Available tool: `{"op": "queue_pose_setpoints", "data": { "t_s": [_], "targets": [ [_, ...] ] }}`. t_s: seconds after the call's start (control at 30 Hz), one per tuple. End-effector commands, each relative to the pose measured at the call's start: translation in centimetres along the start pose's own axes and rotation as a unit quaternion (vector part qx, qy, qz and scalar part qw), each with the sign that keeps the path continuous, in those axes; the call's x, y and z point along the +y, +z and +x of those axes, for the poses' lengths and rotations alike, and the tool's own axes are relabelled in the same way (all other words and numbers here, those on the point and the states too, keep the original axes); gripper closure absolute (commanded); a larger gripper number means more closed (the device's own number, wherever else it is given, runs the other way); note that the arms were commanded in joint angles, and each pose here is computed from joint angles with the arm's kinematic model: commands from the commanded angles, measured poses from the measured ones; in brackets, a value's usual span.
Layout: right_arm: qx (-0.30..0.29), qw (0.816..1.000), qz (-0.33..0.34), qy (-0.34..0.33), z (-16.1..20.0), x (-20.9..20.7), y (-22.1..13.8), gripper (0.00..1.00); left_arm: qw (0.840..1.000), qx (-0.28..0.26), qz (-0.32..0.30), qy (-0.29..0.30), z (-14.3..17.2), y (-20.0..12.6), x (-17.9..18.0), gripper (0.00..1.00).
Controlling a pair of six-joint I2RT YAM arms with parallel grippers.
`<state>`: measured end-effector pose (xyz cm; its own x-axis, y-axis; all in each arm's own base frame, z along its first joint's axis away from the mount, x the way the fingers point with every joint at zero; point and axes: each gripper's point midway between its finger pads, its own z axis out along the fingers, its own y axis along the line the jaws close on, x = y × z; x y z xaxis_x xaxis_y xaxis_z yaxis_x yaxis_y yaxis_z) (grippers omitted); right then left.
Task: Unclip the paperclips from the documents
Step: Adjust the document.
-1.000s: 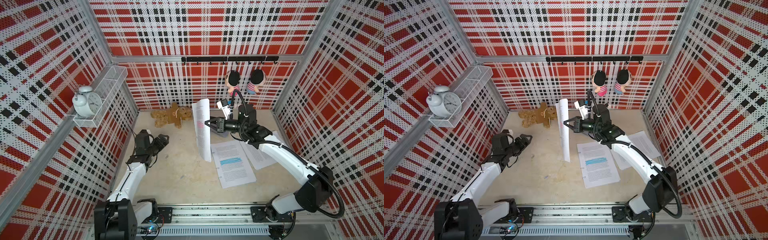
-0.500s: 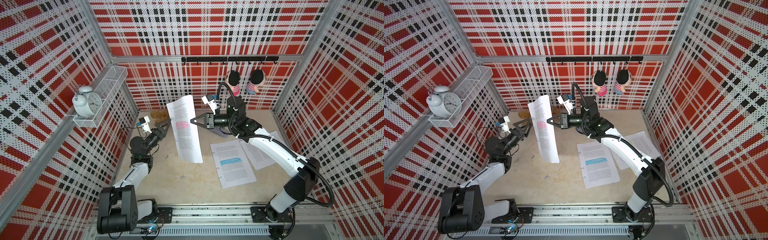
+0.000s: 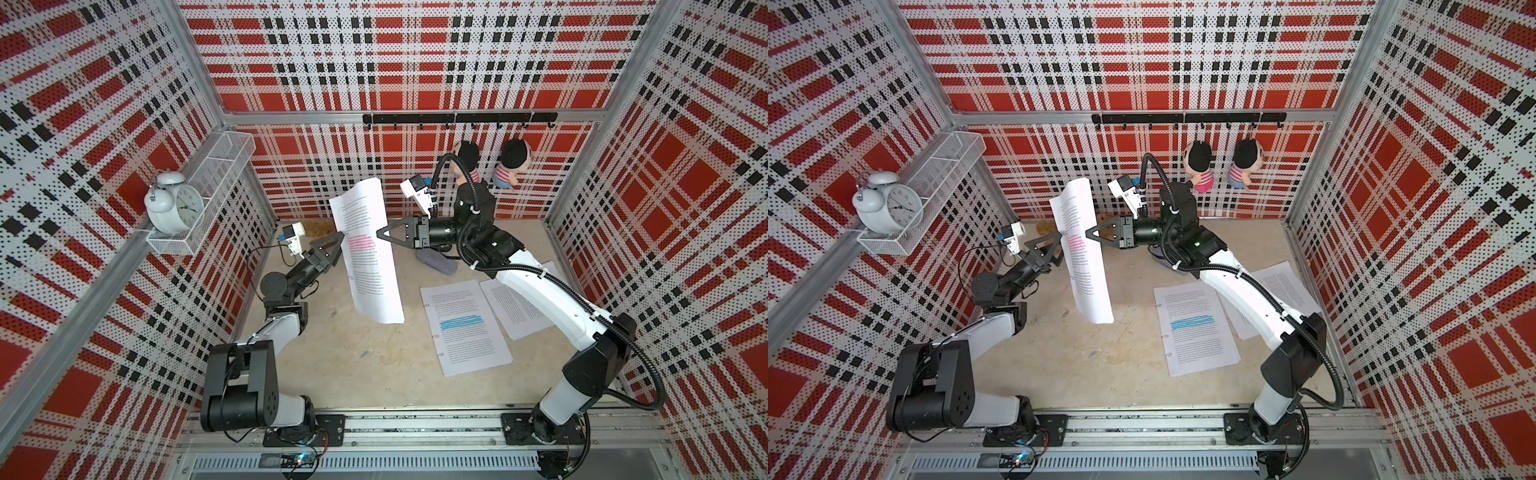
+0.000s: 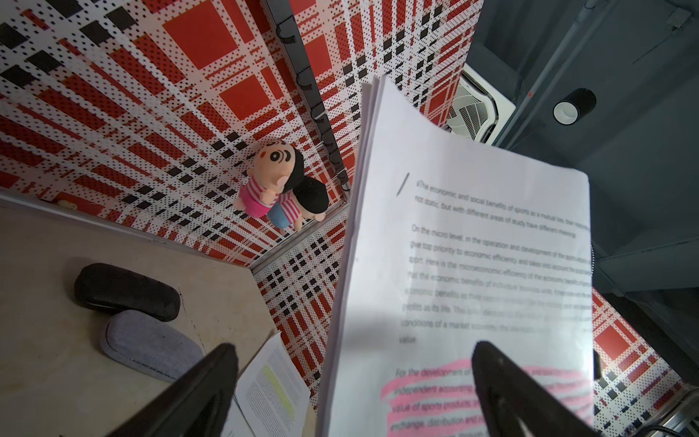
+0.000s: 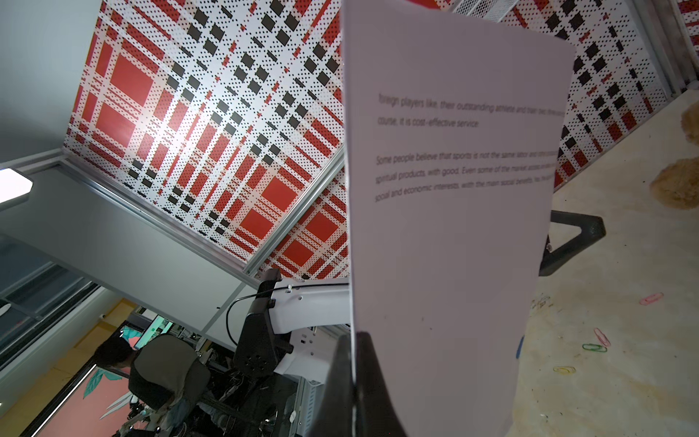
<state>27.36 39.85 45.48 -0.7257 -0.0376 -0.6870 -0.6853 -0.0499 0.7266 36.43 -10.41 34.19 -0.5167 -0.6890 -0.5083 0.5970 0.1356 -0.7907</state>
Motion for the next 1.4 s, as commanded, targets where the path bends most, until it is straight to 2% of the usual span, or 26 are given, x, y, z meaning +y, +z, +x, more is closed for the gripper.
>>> {"op": "queue_pose_setpoints", "data": {
  "t_s": [0.0,0.23,0.4,0.47,0.57,0.63,0.77,0.97,1.03,1.07,1.37],
  "targets": [
    [0.004,0.999,-0.03,-0.011,-0.6,1.2,0.5,1.0,0.999,0.036,0.038,0.013,1.2,0.8,-1.9,0.03],
    [0.009,0.999,-0.03,-0.024,-2.1,0.4,-0.1,1.0,0.994,0.037,0.091,-0.043,2.6,-1.7,-3.4,0.2],
    [0.0,1.0,-0.009,-0.024,-3.0,-1.2,-1.9,1.0,0.995,0.037,0.091,-0.035,2.3,-2.1,-3.9,0.31],
    [-0.003,1.0,-0.002,-0.025,-3.3,-1.8,-2.4,1.0,0.995,0.037,0.093,-0.03,2.1,-2.1,-4.2,0.46],
    [-0.002,1.0,0.003,-0.023,-3.4,-2.5,-2.7,1.0,0.994,0.04,0.097,-0.029,2.0,-1.9,-4.6,0.54],
    [0.002,1.0,0.005,-0.019,-3.3,-3.0,-2.6,1.0,0.994,0.045,0.1,-0.028,2.1,-1.7,-4.7,0.68],
    [0.006,1.0,0.011,-0.017,-2.9,-3.7,-2.5,1.0,0.993,0.049,0.104,-0.027,2.0,-1.5,-5.0,0.84],
    [0.009,1.0,0.021,-0.013,-2.6,-4.4,-2.9,1.0,0.993,0.053,0.103,-0.025,1.9,-1.7,-5.2,0.86],
    [0.005,1.0,0.027,-0.014,-2.7,-4.7,-3.2,1.0,0.993,0.052,0.101,-0.025,1.8,-1.8,-5.2,0.99],
    [0.003,0.999,0.03,-0.012,-2.7,-4.9,-3.3,1.0,0.993,0.05,0.102,-0.023,1.7,-1.9,-5.2,1.0],
    [-0.009,0.998,0.064,-0.006,-2.5,-6.3,-4.0,1.0,0.993,0.035,0.108,-0.015,1.0,-1.9,-5.7,1.0]
  ]
}}
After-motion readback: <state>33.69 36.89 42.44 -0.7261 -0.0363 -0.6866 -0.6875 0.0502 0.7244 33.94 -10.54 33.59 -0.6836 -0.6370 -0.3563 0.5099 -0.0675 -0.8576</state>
